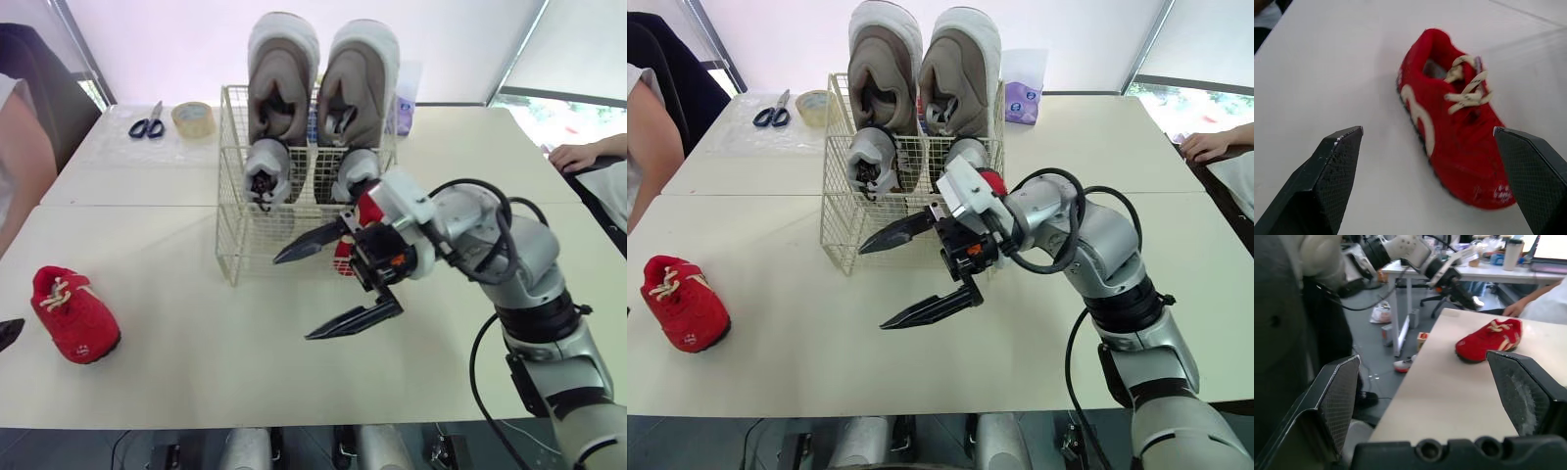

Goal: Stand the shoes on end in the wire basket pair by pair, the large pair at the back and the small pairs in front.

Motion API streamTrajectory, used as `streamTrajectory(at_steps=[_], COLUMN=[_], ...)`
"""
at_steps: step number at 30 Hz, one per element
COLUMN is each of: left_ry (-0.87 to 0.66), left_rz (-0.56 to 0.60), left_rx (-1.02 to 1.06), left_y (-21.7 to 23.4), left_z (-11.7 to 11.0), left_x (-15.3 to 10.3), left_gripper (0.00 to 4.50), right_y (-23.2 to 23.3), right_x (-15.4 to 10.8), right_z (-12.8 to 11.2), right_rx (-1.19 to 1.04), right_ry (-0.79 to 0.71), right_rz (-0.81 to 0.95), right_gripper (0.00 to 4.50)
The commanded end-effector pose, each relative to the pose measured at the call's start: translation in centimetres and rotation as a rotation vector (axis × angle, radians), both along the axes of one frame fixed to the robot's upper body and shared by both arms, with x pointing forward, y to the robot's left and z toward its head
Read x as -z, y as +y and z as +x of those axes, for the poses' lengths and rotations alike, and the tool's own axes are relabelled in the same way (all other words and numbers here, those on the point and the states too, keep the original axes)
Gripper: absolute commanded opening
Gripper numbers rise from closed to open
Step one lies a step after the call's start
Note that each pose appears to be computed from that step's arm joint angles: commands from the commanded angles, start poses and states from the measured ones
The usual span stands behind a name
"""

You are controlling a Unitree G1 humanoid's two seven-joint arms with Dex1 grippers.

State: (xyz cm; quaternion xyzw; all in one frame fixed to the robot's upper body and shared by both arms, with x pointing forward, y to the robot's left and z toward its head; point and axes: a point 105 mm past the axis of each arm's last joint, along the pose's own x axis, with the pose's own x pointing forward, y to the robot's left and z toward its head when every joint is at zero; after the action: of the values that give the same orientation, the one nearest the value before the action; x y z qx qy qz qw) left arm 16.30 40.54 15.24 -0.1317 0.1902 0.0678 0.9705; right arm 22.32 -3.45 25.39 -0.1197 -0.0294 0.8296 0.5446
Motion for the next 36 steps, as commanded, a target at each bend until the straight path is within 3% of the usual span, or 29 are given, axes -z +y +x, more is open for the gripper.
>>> streamTrajectory(at_steps=[1,11,14,20,22,26,29,32,36], left_ry=[-0.011,0.039,0.045,0.029,-0.01,-0.198,-0.454,-0.781,-1.038], left_rz=[0.021,0.031,0.026,0.022,0.014,0.052,0.186,0.399,0.373], left_rx=[-0.033,-0.059,-0.078,-0.072,-0.072,-0.104,-0.085,0.026,0.115], left_y=[0.2,0.6,0.9,0.8,0.8,0.9,-1.0,-7.1,-13.6], left_z=[0.7,4.1,4.6,5.6,5.9,6.4,7.4,7.8,8.1], left_x=[0.4,3.2,3.8,3.7,2.8,-2.7,-10.1,-18.7,-22.4], left_gripper=[4.41,4.41,3.55,0.66,0.06,0.06,0.06,0.06,0.06], right_y=[-0.6,-0.4,-0.4,-0.4,-0.5,-1.1,-2.1,-3.4,-4.8], right_x=[-1.1,-0.9,-1.0,-1.2,-1.2,-1.8,-3.1,-6.0,-7.9], right_z=[-0.5,0.6,0.9,1.5,1.7,2.4,3.1,4.0,4.3], right_rx=[-0.023,0.05,0.074,0.116,0.128,0.165,0.2,0.243,0.258], right_ry=[-0.022,-0.057,-0.06,-0.067,-0.069,-0.067,-0.032,0.042,0.099], right_rz=[0.012,-0.004,0.003,0.015,0.018,0.035,0.076,0.186,0.237], right_gripper=[4.5,4.5,4.5,4.5,4.5,4.5,4.5,4.5,4.5])
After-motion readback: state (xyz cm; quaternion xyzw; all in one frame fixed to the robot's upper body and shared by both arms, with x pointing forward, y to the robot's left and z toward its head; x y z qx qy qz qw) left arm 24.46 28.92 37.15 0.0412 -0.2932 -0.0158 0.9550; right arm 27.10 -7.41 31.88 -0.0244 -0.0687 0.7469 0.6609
